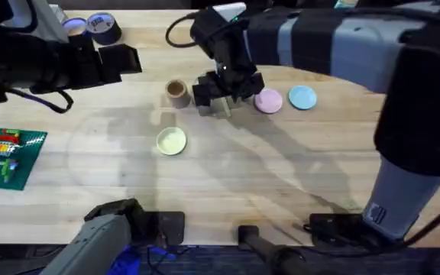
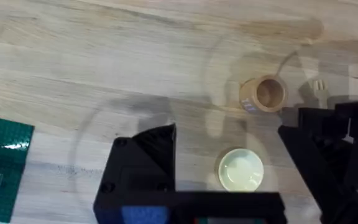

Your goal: Pick up a utensil and set it on the pink plate, then put the other utensil in the container.

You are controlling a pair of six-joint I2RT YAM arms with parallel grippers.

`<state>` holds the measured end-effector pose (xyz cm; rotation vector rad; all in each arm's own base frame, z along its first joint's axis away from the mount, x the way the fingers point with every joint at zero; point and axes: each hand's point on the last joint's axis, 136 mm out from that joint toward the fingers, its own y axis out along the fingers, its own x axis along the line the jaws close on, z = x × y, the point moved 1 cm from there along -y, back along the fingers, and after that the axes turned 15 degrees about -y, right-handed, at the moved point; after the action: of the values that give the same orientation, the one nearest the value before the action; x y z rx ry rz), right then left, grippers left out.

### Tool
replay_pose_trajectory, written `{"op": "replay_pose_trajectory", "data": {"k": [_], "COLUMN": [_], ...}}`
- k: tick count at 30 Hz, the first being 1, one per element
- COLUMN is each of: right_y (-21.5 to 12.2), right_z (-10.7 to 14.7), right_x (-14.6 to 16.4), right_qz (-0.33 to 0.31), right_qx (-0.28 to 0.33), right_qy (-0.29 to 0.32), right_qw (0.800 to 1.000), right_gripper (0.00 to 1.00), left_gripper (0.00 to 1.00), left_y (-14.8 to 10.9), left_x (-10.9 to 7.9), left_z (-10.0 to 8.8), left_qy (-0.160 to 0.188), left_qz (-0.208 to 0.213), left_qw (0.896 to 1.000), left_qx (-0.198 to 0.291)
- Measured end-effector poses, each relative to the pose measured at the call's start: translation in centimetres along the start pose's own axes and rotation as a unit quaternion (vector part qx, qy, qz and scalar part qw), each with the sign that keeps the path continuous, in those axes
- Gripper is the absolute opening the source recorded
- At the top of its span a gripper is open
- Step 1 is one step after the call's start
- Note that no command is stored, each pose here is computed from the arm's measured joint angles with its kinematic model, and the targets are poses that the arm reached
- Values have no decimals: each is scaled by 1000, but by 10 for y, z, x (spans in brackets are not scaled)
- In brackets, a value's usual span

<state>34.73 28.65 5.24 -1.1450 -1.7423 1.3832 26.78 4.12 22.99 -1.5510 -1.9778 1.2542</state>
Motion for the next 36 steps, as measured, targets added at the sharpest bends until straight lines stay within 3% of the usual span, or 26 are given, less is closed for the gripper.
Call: {"op": "replay_pose_trajectory", "data": {"k": [6,16,21,28,36], "right_y": [2,5,4,5,5], "right_z": [-2,-6,-7,-7,-7], "right_x": [0,-3,-3,-4,-4], "right_qz": [4,13,15,16,17], "right_qx": [-3,-6,-8,-9,-9], "right_qy": [4,7,10,12,13], "right_qw": [1000,1000,1000,1000,1000], "right_gripper": [950,428,287,135,91], "left_gripper": [994,993,993,994,993], "left_y": [0,0,0,0,0], "left_x": [0,0,0,0,0], "left_z": [0,0,0,0,0], "left_qy": [0,0,0,0,0], "left_qz": [0,0,0,0,0], "left_qw": [1000,1000,1000,1000,1000], "left_qx": [0,0,0,0,0]}}
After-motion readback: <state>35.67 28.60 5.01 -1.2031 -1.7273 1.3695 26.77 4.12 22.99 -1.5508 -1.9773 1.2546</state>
